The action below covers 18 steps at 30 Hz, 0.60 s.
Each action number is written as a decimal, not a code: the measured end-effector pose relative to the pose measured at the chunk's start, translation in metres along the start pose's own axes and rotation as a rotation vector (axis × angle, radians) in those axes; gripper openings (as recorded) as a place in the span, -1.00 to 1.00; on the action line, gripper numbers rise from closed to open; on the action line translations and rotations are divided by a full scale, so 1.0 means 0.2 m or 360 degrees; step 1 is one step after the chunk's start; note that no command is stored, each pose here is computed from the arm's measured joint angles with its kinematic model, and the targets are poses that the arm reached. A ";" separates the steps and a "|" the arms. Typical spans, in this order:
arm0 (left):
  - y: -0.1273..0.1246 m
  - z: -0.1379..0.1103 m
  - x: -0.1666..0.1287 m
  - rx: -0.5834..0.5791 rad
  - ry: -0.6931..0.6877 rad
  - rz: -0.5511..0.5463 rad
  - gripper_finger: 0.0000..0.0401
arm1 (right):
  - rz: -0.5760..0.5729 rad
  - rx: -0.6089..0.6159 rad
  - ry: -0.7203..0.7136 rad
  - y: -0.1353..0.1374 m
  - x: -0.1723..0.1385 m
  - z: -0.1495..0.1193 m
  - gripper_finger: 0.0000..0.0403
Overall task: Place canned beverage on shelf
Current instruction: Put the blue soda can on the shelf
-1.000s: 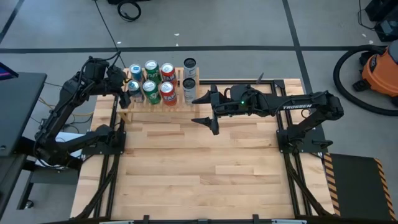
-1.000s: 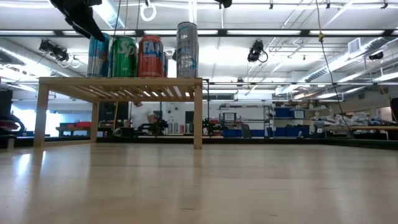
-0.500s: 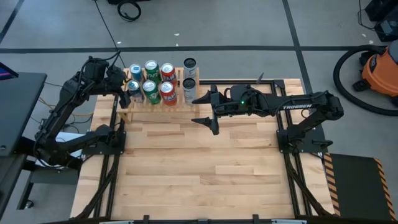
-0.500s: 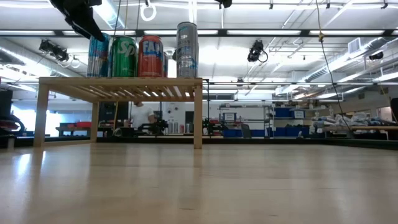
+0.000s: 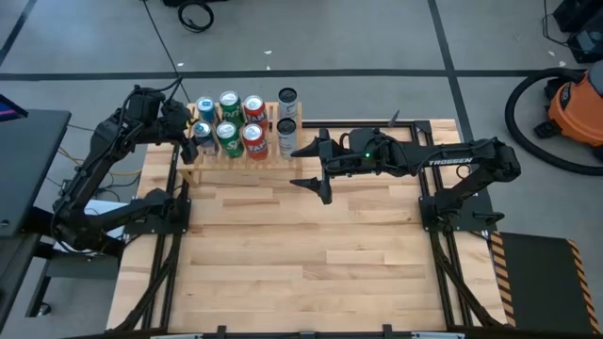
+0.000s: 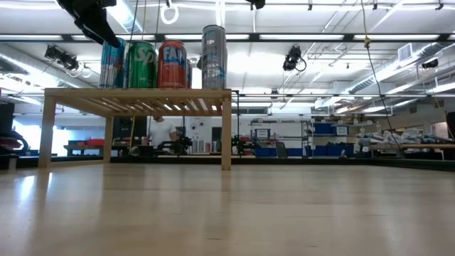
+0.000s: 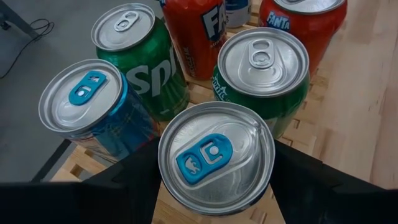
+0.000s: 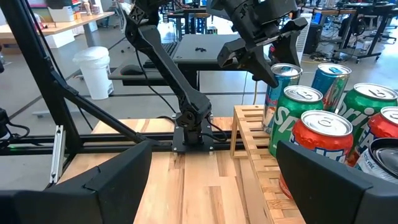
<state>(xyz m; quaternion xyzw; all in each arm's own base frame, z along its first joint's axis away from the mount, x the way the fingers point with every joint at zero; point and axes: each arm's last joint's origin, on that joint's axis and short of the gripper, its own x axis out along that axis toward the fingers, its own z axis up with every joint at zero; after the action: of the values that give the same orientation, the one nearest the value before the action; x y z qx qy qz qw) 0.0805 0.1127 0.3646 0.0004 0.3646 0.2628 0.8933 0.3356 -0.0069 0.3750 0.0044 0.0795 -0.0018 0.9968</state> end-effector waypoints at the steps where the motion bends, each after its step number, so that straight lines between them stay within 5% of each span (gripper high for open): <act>1: 0.00 0.00 0.00 -0.0009 -0.0006 0.0004 0.29 | -0.0001 0.0000 0.0000 0.00 0.00 0.00 0.76; 18: -0.02 0.00 -0.02 -0.0004 -0.0031 -0.0014 0.29 | 0.0000 0.0000 0.0000 0.00 0.00 0.00 0.76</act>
<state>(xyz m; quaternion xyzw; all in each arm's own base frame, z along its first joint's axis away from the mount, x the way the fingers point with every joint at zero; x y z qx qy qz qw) 0.0795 0.1075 0.3663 0.0001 0.3556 0.2594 0.8979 0.3356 -0.0069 0.3750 0.0044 0.0794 -0.0018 0.9968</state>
